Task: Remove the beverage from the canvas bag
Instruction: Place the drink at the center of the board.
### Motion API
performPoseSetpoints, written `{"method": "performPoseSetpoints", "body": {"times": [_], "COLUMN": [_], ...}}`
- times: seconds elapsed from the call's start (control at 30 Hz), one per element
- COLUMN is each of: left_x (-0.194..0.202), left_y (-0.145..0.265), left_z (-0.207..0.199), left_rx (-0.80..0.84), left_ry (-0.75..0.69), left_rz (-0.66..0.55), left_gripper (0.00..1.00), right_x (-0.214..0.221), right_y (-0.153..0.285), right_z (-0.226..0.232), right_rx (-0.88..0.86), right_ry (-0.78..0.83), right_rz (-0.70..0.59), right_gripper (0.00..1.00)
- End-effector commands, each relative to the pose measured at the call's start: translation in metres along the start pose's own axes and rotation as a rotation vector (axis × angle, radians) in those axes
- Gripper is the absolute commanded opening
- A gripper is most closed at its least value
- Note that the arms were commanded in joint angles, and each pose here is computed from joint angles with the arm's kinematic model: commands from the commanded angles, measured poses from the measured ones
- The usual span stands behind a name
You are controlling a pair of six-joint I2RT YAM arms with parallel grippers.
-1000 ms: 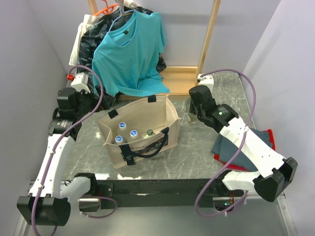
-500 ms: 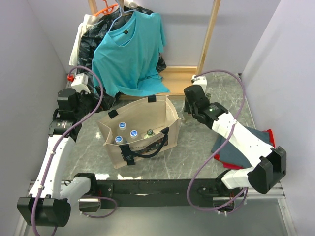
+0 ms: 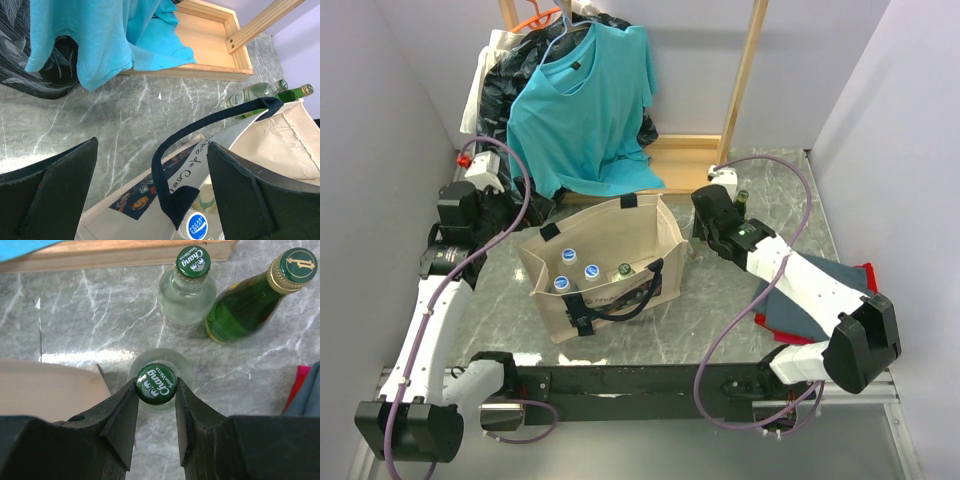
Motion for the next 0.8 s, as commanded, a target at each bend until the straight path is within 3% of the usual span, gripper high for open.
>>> {"method": "performPoseSetpoints", "body": {"times": [0.0,0.77], "left_x": [-0.005,-0.003], "left_y": [0.001,0.0], "left_z": [-0.001,0.003], "left_rx": [0.005,-0.014], "left_ry": [-0.013,-0.02], "left_rz": [-0.043,-0.042], "left_gripper": [0.96,0.96], "right_x": [-0.036,-0.034], "right_y": [0.001,-0.028], "right_z": [0.012,0.021], "right_rx": [-0.041,-0.014], "right_ry": [-0.154,-0.144], "right_rz": [-0.191,-0.188], "right_gripper": [0.0,0.0]}}
Point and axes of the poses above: each gripper's point midway between its finger pads, its own y axis back along the fingers, its own z axis along the line the jaws close on, x = y × z, the point moved 7 cm from there along y, back along the fingers, and after that the axes turned 12 degrees about -y, right-handed, at the moved point
